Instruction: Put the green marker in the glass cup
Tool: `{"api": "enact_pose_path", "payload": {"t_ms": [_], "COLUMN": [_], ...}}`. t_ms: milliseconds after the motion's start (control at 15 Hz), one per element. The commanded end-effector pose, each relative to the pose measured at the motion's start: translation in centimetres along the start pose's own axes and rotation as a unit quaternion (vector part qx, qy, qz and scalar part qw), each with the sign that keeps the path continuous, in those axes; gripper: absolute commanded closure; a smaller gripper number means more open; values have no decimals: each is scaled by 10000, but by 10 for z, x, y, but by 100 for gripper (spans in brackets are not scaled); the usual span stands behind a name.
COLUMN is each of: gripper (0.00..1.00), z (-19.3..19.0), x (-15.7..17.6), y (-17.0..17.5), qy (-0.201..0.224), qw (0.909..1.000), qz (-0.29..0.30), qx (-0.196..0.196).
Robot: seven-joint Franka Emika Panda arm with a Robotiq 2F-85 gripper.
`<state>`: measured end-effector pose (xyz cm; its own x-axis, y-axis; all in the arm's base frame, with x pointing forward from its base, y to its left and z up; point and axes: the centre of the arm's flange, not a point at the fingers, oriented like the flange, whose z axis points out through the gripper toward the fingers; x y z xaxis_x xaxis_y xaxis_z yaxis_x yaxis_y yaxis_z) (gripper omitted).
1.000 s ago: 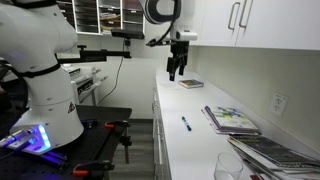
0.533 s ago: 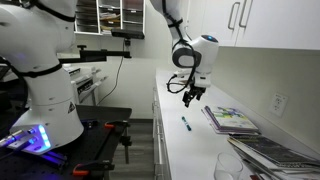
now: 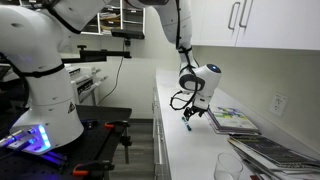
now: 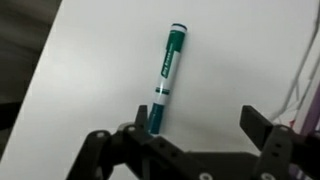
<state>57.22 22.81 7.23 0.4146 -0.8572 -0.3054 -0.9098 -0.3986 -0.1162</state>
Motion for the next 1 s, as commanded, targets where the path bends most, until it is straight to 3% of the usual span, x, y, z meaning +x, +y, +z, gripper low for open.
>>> {"api": "enact_pose_path", "payload": {"t_ms": [0,533,667,733,933], "gripper": [0,3,28,30,54], "z": [13,30,38,40,46], "x": [-3,-2,7,10,17], "y": [-8,9,11,12,15], "qy": [105,237,331,335,427], "qw": [9994,9976,9964,9961,9956], "qz": [275,539,661,698,696], "qx": [-175,-374,-408,-422,-453]}}
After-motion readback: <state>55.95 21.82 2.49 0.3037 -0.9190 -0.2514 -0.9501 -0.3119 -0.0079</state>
